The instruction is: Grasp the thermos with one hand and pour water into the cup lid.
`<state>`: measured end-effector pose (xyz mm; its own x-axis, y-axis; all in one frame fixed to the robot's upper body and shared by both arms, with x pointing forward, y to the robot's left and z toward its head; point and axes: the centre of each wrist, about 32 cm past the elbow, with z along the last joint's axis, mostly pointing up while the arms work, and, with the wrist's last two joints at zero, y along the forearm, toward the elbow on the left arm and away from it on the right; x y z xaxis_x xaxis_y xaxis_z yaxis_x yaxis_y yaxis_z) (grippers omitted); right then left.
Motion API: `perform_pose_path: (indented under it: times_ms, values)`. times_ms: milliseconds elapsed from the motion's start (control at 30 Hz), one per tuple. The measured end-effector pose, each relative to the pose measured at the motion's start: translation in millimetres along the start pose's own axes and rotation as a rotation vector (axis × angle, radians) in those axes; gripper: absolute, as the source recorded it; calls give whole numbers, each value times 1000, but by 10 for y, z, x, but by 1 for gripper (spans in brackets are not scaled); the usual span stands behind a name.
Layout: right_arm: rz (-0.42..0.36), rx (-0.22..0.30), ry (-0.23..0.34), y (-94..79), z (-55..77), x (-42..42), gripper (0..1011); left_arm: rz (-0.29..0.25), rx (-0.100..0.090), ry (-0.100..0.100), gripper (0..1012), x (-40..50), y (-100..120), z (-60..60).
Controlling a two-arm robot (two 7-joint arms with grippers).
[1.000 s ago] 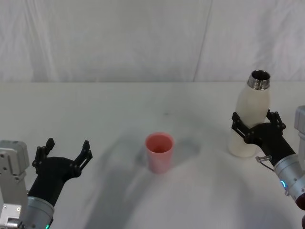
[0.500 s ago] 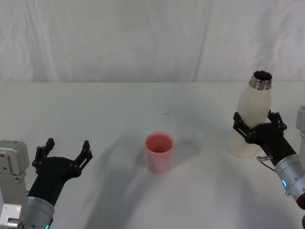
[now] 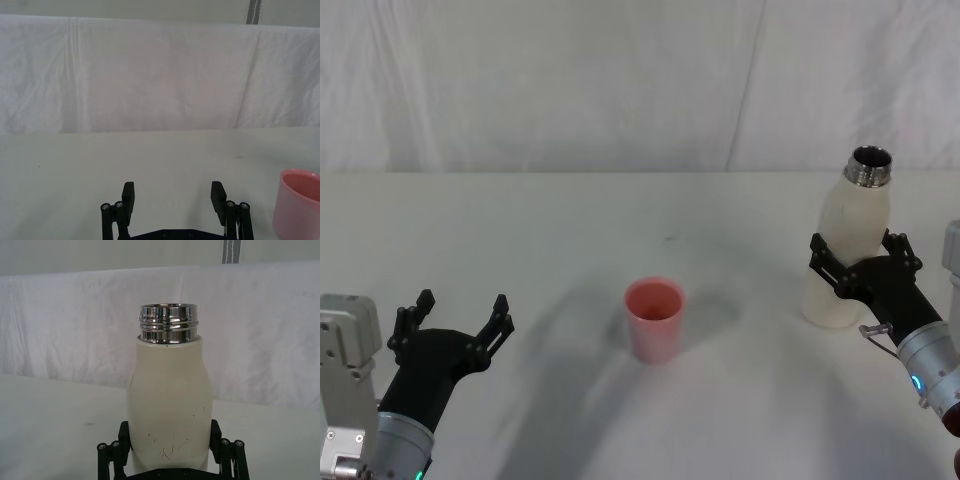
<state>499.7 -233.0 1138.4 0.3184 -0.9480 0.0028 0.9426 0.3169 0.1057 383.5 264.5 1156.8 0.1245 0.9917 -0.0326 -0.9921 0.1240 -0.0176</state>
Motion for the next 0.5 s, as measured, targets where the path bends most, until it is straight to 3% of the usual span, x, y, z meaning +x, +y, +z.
perform_pose_path:
  times_ms: [500]
  values:
    - [-1,-1,0,-3,-3,-2,950,0,0,0,1001,0,0,0]
